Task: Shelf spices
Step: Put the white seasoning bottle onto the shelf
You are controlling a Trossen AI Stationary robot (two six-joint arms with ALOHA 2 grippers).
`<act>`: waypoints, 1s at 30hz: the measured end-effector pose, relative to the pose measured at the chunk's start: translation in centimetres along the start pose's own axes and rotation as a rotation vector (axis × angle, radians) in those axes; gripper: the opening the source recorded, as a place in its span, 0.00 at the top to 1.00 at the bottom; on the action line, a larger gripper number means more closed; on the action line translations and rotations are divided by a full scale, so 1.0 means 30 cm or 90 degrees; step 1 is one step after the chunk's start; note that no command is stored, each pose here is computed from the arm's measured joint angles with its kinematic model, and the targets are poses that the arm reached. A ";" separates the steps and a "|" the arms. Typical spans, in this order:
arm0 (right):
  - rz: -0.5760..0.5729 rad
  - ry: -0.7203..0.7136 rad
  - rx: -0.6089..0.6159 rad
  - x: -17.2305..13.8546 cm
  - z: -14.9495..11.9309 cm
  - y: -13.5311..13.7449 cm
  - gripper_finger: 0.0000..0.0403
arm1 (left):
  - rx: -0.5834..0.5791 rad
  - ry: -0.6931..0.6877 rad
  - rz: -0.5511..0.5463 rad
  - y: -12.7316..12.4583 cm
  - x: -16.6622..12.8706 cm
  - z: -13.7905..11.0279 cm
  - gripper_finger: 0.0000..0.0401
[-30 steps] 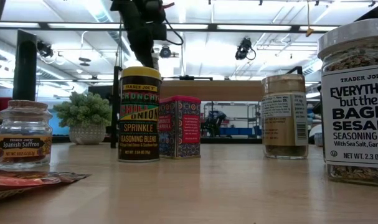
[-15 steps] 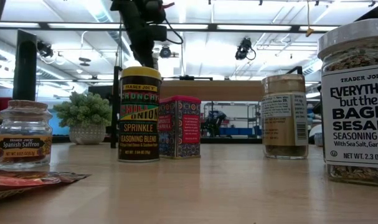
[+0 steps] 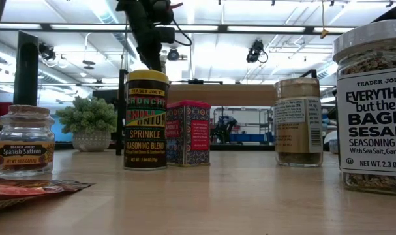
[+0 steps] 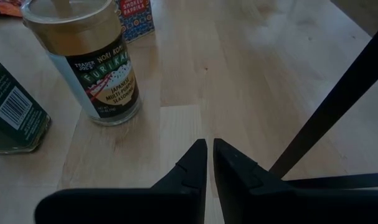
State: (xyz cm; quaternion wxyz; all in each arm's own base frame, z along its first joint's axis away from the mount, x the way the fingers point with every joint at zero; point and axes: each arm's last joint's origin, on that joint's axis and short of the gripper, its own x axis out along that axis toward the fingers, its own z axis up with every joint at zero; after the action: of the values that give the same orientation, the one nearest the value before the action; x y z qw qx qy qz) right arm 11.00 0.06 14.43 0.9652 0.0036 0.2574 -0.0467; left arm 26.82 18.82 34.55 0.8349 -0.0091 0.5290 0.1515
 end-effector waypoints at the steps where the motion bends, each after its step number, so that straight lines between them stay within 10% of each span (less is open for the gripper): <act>1: 0.000 0.000 0.000 0.000 0.000 0.000 0.93 | 0.000 -0.002 0.001 0.000 0.000 0.001 0.45; 30: 0.000 0.000 0.000 0.000 0.000 0.000 0.93 | 0.038 0.019 -0.008 -0.004 0.000 -0.010 0.45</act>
State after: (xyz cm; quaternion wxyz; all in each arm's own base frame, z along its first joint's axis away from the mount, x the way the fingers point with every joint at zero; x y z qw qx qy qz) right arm 11.00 0.06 14.44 0.9652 0.0035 0.2573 -0.0467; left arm 26.59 18.65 34.41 0.8278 0.0102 0.5457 0.1299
